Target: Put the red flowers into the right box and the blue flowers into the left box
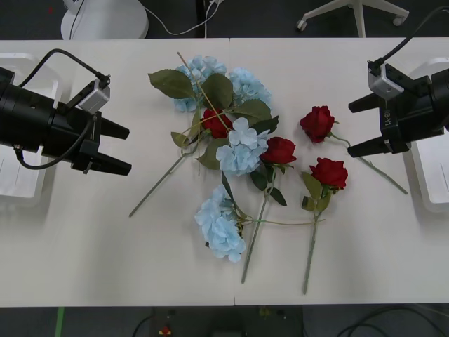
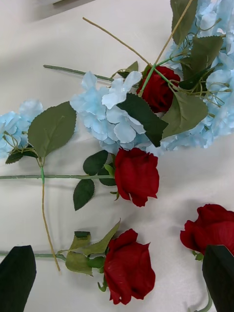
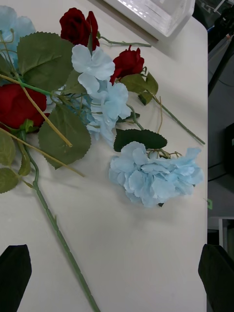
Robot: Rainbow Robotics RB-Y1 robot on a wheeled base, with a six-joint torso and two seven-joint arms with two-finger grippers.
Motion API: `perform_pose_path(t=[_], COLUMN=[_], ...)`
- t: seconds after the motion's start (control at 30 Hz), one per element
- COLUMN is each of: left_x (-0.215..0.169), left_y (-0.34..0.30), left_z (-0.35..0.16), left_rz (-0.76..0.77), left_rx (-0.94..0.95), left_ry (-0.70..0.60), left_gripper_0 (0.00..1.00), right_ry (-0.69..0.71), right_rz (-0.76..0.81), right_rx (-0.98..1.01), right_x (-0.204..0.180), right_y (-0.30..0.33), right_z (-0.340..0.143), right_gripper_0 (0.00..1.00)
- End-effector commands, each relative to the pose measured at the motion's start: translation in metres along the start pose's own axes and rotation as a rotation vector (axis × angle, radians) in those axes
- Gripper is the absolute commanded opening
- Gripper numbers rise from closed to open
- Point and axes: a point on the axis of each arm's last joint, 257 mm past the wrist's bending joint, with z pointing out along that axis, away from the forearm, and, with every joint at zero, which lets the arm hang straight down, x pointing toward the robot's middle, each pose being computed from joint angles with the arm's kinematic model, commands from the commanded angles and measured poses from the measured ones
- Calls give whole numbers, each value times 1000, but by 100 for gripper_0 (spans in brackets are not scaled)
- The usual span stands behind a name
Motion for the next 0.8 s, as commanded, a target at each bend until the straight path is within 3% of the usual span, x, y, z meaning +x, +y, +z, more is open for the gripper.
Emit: perform_pose_path(t=[0.03, 0.8], left_x=[-25, -25], left_y=[4, 4], left_z=[-9, -9], left_rz=[100, 100], left_rx=[-17, -17], left_ry=[-13, -13], left_gripper_0=[100, 100], right_ry=[16, 16], right_rz=[-34, -34], right_rx=[30, 30], right_x=[-13, -13], right_y=[-11, -11], right_z=[-13, -13], right_gripper_0=[100, 100])
